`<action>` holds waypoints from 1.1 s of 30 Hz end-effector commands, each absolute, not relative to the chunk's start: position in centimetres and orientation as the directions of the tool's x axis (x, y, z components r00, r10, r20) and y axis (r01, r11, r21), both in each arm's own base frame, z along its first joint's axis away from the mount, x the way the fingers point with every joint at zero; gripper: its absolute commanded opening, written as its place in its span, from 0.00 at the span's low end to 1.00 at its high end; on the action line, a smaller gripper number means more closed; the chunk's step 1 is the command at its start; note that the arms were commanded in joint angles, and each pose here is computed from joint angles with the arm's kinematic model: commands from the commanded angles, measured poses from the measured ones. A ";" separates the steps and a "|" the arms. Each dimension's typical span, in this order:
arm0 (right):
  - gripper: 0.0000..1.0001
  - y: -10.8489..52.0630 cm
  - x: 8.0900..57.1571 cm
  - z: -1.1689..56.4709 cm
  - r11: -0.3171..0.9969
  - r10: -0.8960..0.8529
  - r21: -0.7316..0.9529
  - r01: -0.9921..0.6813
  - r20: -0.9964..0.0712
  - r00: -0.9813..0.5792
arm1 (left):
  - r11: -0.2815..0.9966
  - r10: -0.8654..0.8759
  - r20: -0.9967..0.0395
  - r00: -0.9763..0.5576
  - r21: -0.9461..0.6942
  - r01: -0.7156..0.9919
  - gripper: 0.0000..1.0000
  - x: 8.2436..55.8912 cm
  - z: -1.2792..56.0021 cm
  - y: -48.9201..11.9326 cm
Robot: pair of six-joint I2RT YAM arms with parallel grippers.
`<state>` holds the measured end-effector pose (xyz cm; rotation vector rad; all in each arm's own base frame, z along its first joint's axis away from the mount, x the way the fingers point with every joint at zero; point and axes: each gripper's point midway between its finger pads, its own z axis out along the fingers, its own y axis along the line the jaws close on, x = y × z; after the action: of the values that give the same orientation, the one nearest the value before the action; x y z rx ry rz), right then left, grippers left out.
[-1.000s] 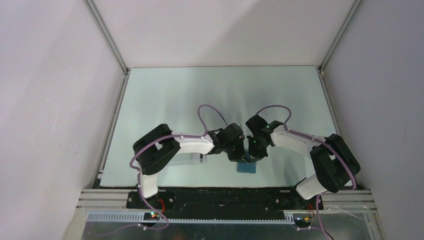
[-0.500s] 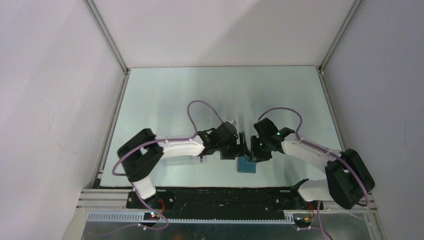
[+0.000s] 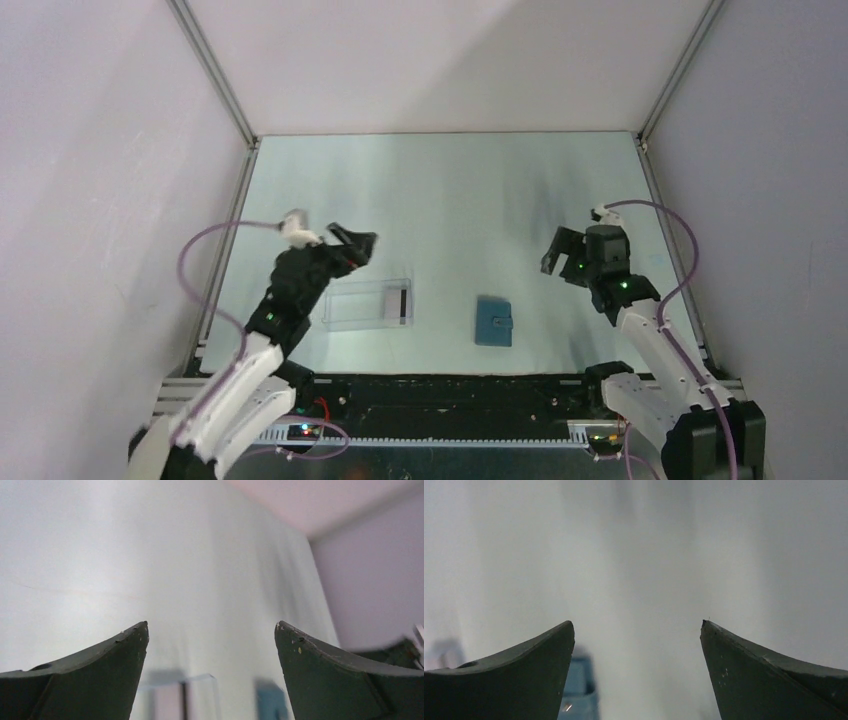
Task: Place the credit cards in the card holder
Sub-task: Reset both arms
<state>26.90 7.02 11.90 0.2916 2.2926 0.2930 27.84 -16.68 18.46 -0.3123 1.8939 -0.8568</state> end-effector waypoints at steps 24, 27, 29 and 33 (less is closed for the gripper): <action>0.99 -0.6 37.0 10.7 0.994 0.107 0.103 0.035 -0.987 -0.118 | 0.963 -0.012 -1.000 0.003 -0.012 -0.269 1.00 34.8 13.5 5.3; 0.99 -0.6 37.0 10.6 0.994 0.110 0.105 0.040 -0.986 -0.126 | 0.952 -0.028 -1.000 0.004 -0.028 -0.305 1.00 34.9 13.5 5.8; 0.99 -0.6 36.9 10.4 0.994 0.109 0.104 0.043 -0.985 -0.137 | 0.953 -0.026 -1.000 0.006 -0.027 -0.302 1.00 35.0 13.7 5.7; 0.99 -0.7 36.9 10.4 0.994 0.106 0.101 0.043 -0.985 -0.135 | 0.955 -0.023 -1.000 0.005 -0.024 -0.295 1.00 35.1 13.7 5.6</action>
<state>35.61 -0.53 7.69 0.1367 1.8009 0.0649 33.93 5.40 10.55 -0.2627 1.6606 0.2143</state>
